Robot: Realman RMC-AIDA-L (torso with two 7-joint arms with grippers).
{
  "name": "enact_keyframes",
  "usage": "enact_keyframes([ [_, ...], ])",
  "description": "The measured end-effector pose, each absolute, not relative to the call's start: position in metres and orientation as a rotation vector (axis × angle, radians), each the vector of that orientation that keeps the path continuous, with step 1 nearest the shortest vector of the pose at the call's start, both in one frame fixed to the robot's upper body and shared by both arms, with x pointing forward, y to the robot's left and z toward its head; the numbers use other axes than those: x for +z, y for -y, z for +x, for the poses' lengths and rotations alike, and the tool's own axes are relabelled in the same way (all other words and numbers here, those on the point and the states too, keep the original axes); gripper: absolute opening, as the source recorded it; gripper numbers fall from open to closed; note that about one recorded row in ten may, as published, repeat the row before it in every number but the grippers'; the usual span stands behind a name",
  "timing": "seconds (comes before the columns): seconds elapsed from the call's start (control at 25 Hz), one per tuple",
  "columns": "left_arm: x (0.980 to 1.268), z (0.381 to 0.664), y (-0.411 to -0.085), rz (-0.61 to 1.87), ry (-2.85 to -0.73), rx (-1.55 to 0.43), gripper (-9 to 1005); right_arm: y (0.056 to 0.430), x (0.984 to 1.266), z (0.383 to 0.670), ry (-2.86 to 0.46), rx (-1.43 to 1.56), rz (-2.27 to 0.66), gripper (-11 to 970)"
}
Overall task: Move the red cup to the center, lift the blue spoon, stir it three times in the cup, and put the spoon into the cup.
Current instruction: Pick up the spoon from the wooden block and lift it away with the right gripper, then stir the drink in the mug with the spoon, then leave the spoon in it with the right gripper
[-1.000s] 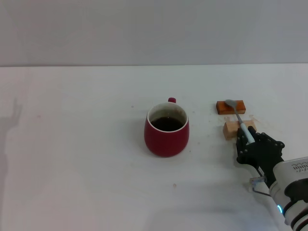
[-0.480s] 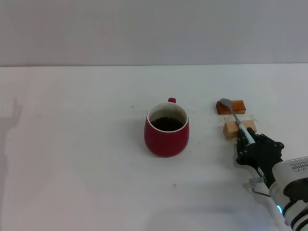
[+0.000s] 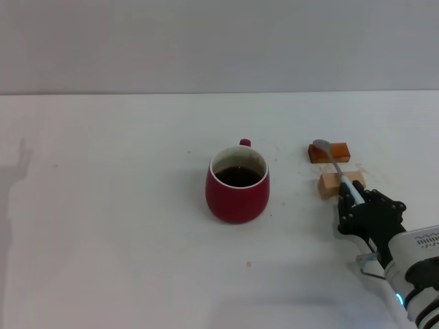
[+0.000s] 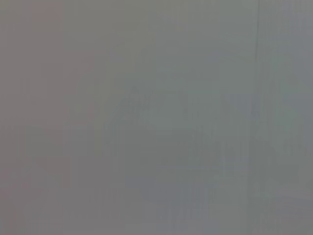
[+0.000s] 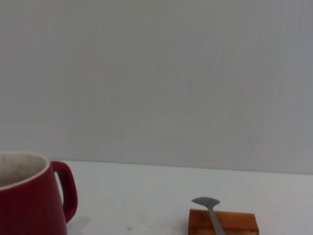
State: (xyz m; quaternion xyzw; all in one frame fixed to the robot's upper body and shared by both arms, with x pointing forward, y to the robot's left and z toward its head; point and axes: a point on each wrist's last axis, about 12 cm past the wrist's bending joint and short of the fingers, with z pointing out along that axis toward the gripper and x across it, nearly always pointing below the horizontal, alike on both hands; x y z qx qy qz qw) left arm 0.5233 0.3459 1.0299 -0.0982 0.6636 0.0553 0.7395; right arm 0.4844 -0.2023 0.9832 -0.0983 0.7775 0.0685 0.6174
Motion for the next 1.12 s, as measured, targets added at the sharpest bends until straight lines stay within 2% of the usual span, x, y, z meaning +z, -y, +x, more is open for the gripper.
enact_keyframes([
  [0.36,1.03,0.524,-0.346,-0.217,-1.461,0.122,862,0.202,0.987,0.485,-1.765,0.161,-0.212,163],
  [0.68,1.03,0.526,-0.346,-0.215,-1.466,0.124,862,0.186,1.0,0.48,-1.72,0.143,-0.23,165],
  [0.88,1.03,0.527,-0.346,-0.212,-1.467,0.126,862,0.182,1.017,0.476,-1.685,0.079,-0.201,167],
  [1.12,1.032,0.528,-0.347,-0.216,-1.461,0.13,862,0.182,1.05,0.475,-1.66,0.048,-0.144,168],
])
